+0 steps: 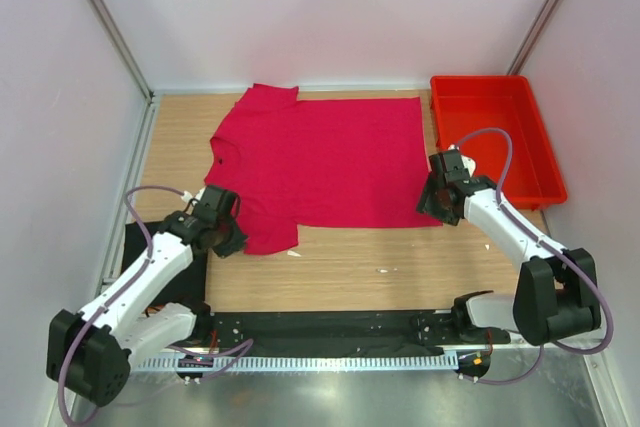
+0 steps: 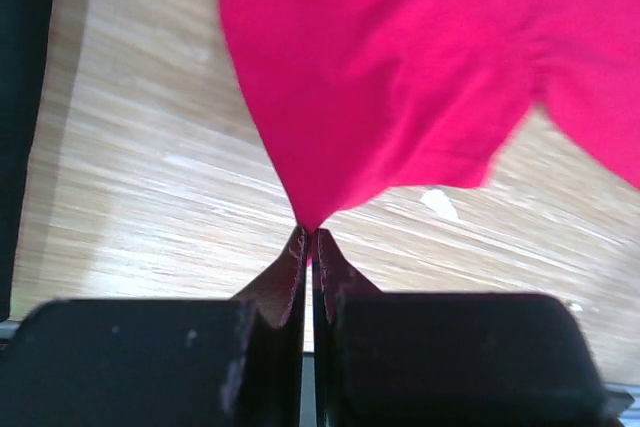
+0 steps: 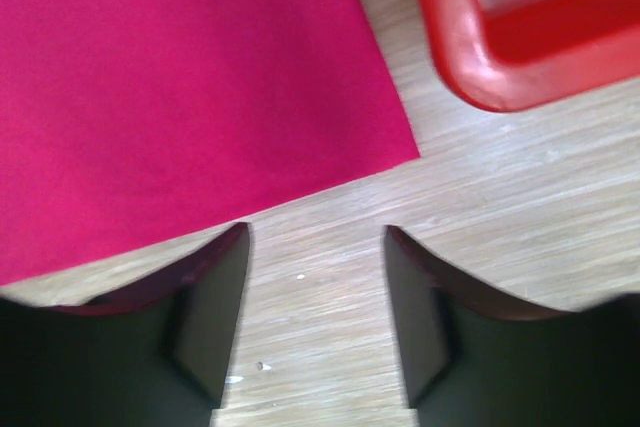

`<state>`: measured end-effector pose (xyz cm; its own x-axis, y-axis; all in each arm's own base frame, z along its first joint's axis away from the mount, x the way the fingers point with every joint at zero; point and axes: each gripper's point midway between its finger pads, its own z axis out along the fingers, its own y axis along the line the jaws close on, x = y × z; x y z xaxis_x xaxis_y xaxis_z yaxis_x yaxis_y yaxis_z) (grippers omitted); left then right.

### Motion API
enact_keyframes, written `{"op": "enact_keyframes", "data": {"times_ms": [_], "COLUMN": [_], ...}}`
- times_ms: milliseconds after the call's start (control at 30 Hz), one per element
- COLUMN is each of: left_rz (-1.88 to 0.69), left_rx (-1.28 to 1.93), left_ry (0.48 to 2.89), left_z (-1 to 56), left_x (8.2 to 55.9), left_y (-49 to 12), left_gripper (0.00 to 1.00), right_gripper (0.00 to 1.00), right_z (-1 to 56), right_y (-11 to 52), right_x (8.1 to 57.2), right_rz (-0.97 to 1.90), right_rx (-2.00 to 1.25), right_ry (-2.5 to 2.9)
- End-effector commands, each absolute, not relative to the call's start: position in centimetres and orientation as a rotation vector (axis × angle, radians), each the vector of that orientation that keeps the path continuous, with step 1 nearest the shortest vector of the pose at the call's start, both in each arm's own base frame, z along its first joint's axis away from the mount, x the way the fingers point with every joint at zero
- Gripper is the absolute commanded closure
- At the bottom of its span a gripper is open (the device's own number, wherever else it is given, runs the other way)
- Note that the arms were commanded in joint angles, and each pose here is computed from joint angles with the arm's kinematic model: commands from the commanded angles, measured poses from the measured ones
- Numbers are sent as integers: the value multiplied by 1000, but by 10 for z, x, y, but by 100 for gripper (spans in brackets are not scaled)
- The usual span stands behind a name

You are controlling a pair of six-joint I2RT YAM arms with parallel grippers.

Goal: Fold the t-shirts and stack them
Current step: Fold the tshirt

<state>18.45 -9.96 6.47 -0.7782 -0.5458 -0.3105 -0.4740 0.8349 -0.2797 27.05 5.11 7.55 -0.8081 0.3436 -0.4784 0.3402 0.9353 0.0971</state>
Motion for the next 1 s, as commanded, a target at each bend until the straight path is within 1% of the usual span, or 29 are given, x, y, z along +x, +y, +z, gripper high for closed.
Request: {"op": "enact_keyframes", "data": {"times_ms": [0,67,200,333,500,967], "left_rz": [-247,-254,-281,-295,-299,-332], "left_rx": [-684,-668,-651,-631,-617,-563], "left_ry": [2576,2570,2559,2530,2506,2498], "left_z": [99,105,112,123,139,148], "left_x": [193,191,190,193,191,191], "left_y": [-94,-93,-95,-94,-91,-95], "left_gripper": [100,100,100,100,100,100], "right_gripper": [44,49,48,51,55,56], "right_z": [70,67,63,55,45,20], "right_y": [42,43,39,27,24,14], "right_x": [272,272,266,263,268,276], "right_rz": [-4,21,33,-13,-23,-144], "right_rx": [670,751,899,1007,1040,1032], "right_ry": [2533,2503,2426,2339,2297,2315]}}
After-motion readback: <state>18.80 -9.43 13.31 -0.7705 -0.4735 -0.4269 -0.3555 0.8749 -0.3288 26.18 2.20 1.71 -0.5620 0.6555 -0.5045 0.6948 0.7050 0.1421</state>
